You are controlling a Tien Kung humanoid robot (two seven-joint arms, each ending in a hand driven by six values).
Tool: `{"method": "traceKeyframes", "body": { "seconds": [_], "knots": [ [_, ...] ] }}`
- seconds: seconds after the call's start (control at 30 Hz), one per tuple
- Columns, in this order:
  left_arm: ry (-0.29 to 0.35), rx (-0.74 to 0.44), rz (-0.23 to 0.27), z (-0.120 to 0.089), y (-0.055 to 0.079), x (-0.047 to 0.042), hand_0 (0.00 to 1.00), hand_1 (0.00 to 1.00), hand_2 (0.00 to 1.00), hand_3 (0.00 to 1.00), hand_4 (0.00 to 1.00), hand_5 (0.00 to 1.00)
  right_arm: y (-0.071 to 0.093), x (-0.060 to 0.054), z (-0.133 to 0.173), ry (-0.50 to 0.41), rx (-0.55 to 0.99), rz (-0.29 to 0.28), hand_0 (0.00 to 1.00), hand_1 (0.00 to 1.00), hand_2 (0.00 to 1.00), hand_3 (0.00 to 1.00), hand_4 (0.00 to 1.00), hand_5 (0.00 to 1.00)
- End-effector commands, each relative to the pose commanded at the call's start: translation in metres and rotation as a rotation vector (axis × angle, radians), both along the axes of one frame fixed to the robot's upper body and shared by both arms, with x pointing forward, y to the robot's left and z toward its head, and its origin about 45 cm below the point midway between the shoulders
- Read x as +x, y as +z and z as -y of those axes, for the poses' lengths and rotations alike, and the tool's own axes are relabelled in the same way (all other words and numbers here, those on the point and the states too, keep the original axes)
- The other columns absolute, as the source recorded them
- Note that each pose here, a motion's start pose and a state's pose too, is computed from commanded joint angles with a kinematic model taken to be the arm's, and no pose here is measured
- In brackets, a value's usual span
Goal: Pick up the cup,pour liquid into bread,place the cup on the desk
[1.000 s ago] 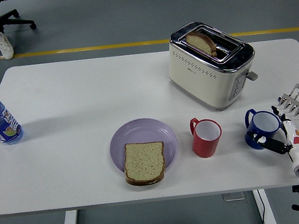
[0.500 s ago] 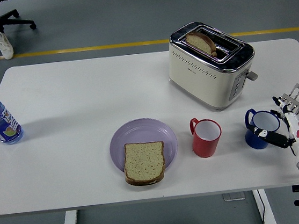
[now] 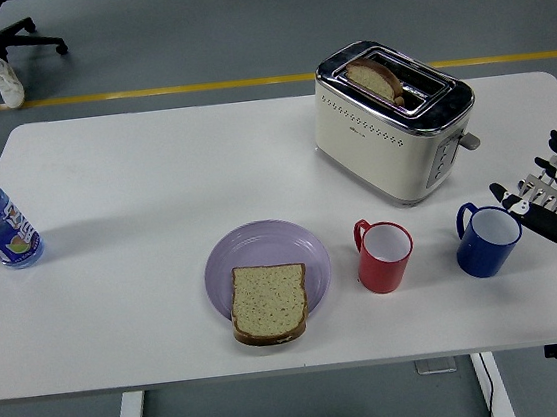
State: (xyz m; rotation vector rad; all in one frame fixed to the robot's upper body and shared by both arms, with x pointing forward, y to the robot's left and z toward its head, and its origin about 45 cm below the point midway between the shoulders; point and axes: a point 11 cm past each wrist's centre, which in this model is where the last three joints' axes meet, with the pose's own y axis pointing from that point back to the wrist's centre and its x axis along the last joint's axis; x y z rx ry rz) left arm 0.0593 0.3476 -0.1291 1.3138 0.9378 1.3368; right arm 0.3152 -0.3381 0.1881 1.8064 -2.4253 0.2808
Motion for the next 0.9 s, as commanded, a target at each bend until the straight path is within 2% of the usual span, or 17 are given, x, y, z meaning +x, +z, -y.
{"method": "traceKeyframes", "body": {
  "seconds": [0.1, 0.13, 0.3, 0.33, 0.53, 0.83, 0.9],
  "knots": [
    [0.003, 0.003, 0.005, -0.002, 0.001, 0.0017, 0.622, 0.586, 0.61, 0.558, 0.372, 0.995, 0.009, 0.002, 0.002, -0.002, 0.079, 0.019, 0.845, 0.736, 0.828, 0.803, 0.735, 0.029],
    [0.003, 0.004, 0.006, -0.002, 0.001, 0.0022, 0.622, 0.582, 0.609, 0.558, 0.374, 0.995, 0.011, 0.003, 0.002, -0.005, 0.097, 0.022, 0.742, 0.66, 0.722, 0.66, 0.612, 0.002],
    [0.007, 0.007, 0.011, -0.005, 0.002, 0.0044, 0.622, 0.582, 0.609, 0.558, 0.374, 0.995, 0.015, 0.005, 0.004, 0.006, 0.148, 0.014, 0.742, 0.66, 0.722, 0.66, 0.612, 0.002],
    [0.007, 0.008, 0.012, -0.005, 0.002, 0.0046, 0.622, 0.583, 0.61, 0.558, 0.374, 0.996, 0.014, 0.006, 0.004, 0.008, 0.162, 0.006, 0.712, 0.645, 0.69, 0.64, 0.606, 0.002],
    [0.004, 0.012, 0.011, -0.007, 0.002, 0.0042, 0.624, 0.585, 0.611, 0.558, 0.374, 0.995, 0.009, 0.005, 0.003, 0.011, 0.224, -0.014, 0.703, 0.64, 0.682, 0.64, 0.616, 0.002],
    [-0.009, 0.019, 0.01, -0.011, 0.003, 0.0048, 0.624, 0.587, 0.612, 0.557, 0.375, 0.998, 0.009, 0.004, 0.007, -0.001, 0.249, -0.014, 0.702, 0.639, 0.671, 0.643, 0.614, 0.002],
    [-0.015, 0.022, 0.009, -0.011, 0.003, 0.0052, 0.624, 0.587, 0.612, 0.557, 0.375, 0.998, 0.005, 0.002, 0.009, -0.013, 0.259, -0.027, 0.702, 0.639, 0.671, 0.643, 0.614, 0.002]
  ]
}}
